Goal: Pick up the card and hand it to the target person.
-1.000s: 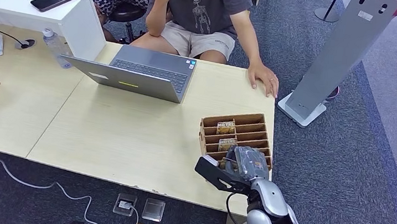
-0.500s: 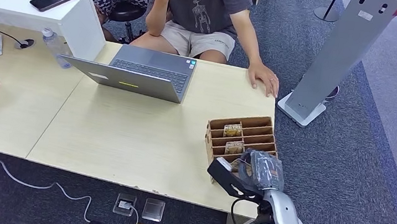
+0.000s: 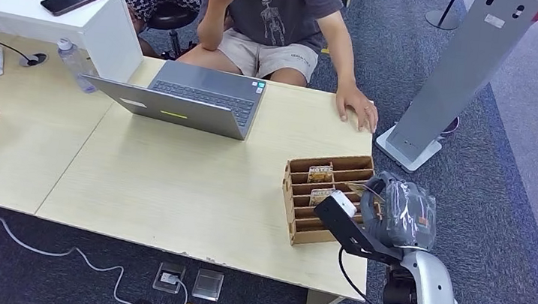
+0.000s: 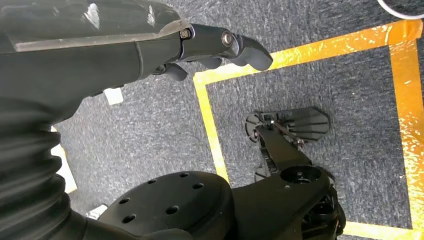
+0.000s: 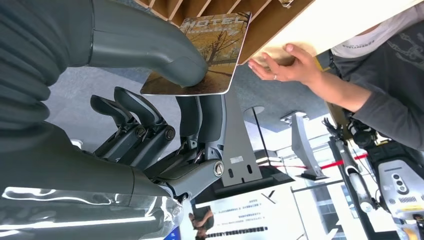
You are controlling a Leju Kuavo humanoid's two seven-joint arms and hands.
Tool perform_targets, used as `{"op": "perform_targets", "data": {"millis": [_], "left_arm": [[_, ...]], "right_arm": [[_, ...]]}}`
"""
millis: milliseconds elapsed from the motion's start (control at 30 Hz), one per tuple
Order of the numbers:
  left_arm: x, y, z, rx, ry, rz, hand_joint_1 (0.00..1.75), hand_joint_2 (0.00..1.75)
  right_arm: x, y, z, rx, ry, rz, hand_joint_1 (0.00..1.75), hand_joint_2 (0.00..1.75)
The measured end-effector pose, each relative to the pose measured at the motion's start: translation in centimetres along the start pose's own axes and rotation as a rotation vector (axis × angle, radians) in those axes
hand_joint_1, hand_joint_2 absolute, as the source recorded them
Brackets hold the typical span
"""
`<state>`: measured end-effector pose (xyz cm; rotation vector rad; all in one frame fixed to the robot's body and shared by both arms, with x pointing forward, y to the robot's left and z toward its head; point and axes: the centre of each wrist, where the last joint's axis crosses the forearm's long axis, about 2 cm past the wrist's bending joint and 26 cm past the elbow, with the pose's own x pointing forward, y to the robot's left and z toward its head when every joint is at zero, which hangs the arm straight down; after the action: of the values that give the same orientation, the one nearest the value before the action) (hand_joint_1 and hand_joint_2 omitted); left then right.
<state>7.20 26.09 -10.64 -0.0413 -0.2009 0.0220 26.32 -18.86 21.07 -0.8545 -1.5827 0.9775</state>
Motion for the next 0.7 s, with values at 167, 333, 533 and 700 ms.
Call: {"op": "perform_targets", "data": {"millis": [167,333,533,700], "left_arm": [[0.06,-0.06,0.0,0.013,-0.002,-0.01,0.0,1.75],[0.07,-0.07,0.0,-0.003,-0.006,-0.027,0.0,1.75],[0.16,0.09,-0.01,-0.014,-0.01,-0.044,0.0,1.75],[0.17,0.07,-0.01,-0.002,-0.011,-0.046,0.0,1.75]], "right_arm": [[-0.13,-0.06,0.12,0.002,0.001,-0.006,1.75,1.75],[-0.53,-0.17,0.13,0.0,0.016,-0.01,1.75,1.75],[-0.83,-0.25,0.15,-0.002,0.029,-0.01,1.75,1.75],[-0.94,-0.3,0.14,-0.004,0.034,-0.011,1.75,1.75]]}}
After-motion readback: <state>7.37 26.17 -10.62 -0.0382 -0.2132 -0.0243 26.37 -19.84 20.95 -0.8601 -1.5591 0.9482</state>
